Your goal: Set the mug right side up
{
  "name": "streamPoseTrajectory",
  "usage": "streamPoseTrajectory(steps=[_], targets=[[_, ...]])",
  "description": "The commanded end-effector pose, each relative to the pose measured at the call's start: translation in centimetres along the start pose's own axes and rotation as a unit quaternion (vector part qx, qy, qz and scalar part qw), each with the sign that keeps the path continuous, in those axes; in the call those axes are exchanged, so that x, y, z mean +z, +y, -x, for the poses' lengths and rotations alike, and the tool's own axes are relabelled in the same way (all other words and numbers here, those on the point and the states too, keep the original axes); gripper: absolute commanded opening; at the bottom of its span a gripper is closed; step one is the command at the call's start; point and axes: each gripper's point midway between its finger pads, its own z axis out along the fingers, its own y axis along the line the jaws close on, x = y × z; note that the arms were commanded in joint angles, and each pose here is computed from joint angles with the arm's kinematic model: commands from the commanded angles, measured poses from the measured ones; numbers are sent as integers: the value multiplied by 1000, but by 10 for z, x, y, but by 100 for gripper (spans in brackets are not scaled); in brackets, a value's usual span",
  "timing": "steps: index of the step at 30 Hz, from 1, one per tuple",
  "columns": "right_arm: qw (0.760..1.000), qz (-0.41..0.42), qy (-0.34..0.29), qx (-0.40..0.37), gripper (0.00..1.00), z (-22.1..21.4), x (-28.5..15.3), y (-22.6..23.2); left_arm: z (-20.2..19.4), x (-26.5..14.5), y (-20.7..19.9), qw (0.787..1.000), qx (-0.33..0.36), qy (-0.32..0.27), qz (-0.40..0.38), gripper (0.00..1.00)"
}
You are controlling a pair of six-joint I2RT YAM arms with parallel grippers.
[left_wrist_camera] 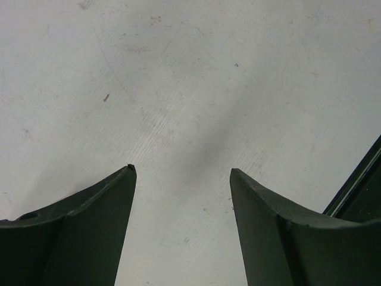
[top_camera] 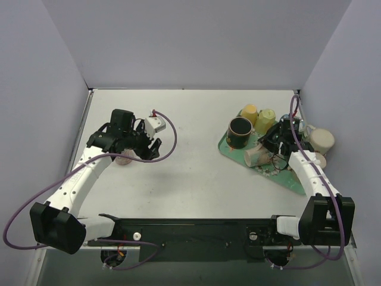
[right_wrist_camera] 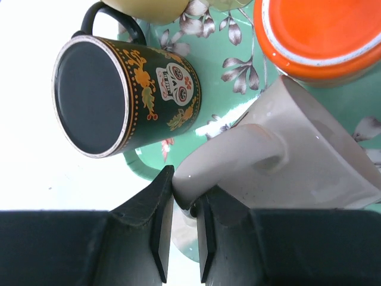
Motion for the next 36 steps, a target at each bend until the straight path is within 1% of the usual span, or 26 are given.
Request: streamPoseTrajectory(steps=[1, 3, 6, 7, 8, 9, 11, 14, 18, 19, 20, 23, 24, 25, 26, 27, 28, 29, 31, 32, 33, 34, 35, 36], targets=[[995, 69, -15, -76, 0, 17, -11, 29, 23, -4, 1, 1000, 8, -29, -4, 74], [992, 87, -18, -94, 0, 17, -15, 35, 23, -4, 0, 1000, 7, -30, -5, 75], [984, 115, -40, -132, 0, 21, -27, 47, 25, -3, 0, 999, 9, -31, -6, 75], [981, 128, -33, -141, 0, 16, -29, 50, 25, -3, -1, 999, 8, -30, -8, 75], [974, 152, -53, -163, 0, 21, -36, 59, 25, -3, -2, 999, 7, -30, -9, 75], [967, 177, -50, -178, 0, 17, -42, 67, 26, -3, -3, 999, 7, -32, -13, 75], [948, 221, -70, -218, 0, 17, -59, 80, 27, -2, -7, 999, 7, -33, -26, 75], [913, 269, -73, -298, 0, 4, -80, 97, 31, -3, -14, 998, 11, -38, -47, 75], [875, 327, -69, -351, 0, -11, -105, 118, 40, -5, -26, 995, 16, -47, -90, 77], [866, 340, -57, -363, 0, -21, -110, 122, 41, -7, -34, 993, 15, -49, -111, 77], [851, 356, -57, -381, 0, -24, -118, 129, 46, -8, -36, 991, 18, -53, -120, 79], [808, 406, -31, -426, 0, -54, -139, 146, 58, -16, -51, 985, 20, -65, -161, 80], [793, 425, -24, -435, 0, -64, -148, 155, 67, -21, -55, 982, 29, -78, -171, 81], [785, 435, -19, -440, 0, -69, -152, 159, 69, -23, -60, 979, 34, -81, -184, 81], [768, 458, -7, -447, 0, -81, -162, 168, 77, -29, -67, 974, 43, -96, -198, 82], [759, 468, -4, -453, 0, -87, -166, 172, 82, -31, -71, 971, 51, -108, -207, 83], [742, 486, 5, -461, 0, -99, -176, 180, 87, -35, -78, 966, 57, -121, -220, 85], [725, 495, 1, -479, 0, -105, -179, 184, 95, -35, -79, 965, 59, -134, -218, 86], [699, 519, 11, -492, 0, -121, -191, 193, 106, -34, -82, 962, 67, -156, -216, 89], [682, 539, 22, -494, 0, -132, -201, 196, 109, -34, -86, 959, 74, -162, -220, 89], [673, 550, 25, -494, 0, -135, -204, 202, 115, -33, -87, 956, 80, -174, -220, 91], [658, 566, 34, -495, 0, -145, -211, 205, 118, -34, -91, 952, 83, -182, -231, 91], [651, 573, 36, -497, 0, -149, -213, 208, 124, -34, -91, 949, 83, -192, -234, 91], [637, 583, 42, -502, 0, -158, -220, 210, 127, -33, -94, 946, 79, -196, -247, 92]])
